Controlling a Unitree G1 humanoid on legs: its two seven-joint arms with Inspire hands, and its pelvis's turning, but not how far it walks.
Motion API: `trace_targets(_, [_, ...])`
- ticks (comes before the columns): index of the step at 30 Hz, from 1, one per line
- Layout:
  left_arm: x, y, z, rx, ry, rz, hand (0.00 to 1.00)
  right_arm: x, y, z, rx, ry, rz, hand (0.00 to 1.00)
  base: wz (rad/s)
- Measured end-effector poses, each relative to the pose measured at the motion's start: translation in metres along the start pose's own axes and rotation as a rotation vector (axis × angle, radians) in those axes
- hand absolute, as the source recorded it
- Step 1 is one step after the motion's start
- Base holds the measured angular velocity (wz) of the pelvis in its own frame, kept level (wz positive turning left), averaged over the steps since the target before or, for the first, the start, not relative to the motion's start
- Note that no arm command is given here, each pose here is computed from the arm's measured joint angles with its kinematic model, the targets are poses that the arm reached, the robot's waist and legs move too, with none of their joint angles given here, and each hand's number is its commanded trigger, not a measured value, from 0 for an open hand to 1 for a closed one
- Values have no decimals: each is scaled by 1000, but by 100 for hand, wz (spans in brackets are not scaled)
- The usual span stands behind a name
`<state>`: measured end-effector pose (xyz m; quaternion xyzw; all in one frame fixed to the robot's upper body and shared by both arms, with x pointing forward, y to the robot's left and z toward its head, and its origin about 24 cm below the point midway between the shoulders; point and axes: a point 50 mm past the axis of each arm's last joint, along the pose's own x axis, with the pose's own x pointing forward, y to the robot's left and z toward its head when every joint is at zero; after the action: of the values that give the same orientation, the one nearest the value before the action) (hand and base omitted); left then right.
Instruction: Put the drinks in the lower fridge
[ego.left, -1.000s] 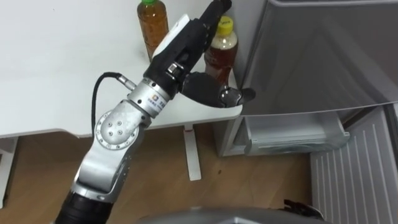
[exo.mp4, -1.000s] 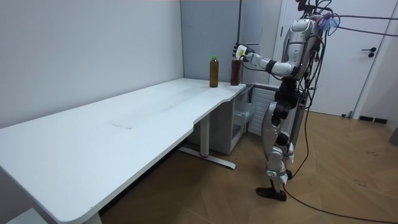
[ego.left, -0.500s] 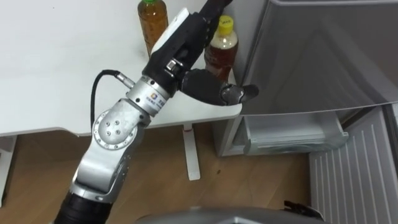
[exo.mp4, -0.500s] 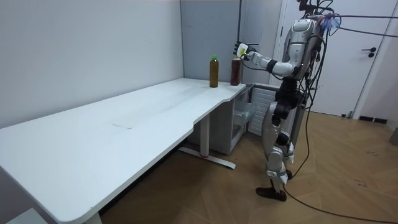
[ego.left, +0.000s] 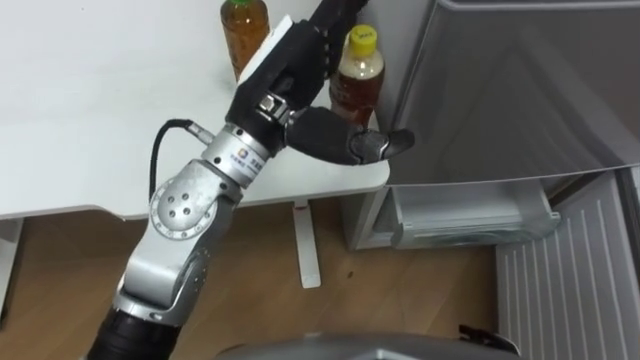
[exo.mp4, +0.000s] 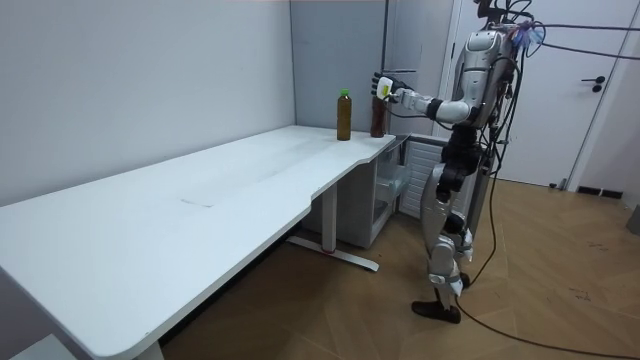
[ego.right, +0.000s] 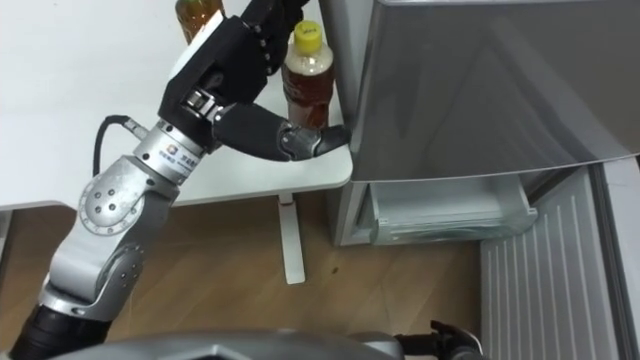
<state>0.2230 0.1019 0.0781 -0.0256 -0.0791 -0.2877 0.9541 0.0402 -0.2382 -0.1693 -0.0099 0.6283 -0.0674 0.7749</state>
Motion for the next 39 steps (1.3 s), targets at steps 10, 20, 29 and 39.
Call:
trace_targets(10, [-7, 6, -13, -1, 66, 48, 0, 0, -1, 0, -2, -4, 4, 0, 0])
trace_targets(20, [-7, 7, -13, 0, 67, 58, 0, 0, -1, 0, -2, -6, 6, 0, 0])
trace_targets(29, [-7, 7, -13, -9, 65, 59, 0, 0, -1, 0, -2, -6, 8, 0, 0])
trace_targets(39, [-11, 10, -30, -88, 136, 68, 0, 0, -1, 0, 0, 3, 35, 0, 0])
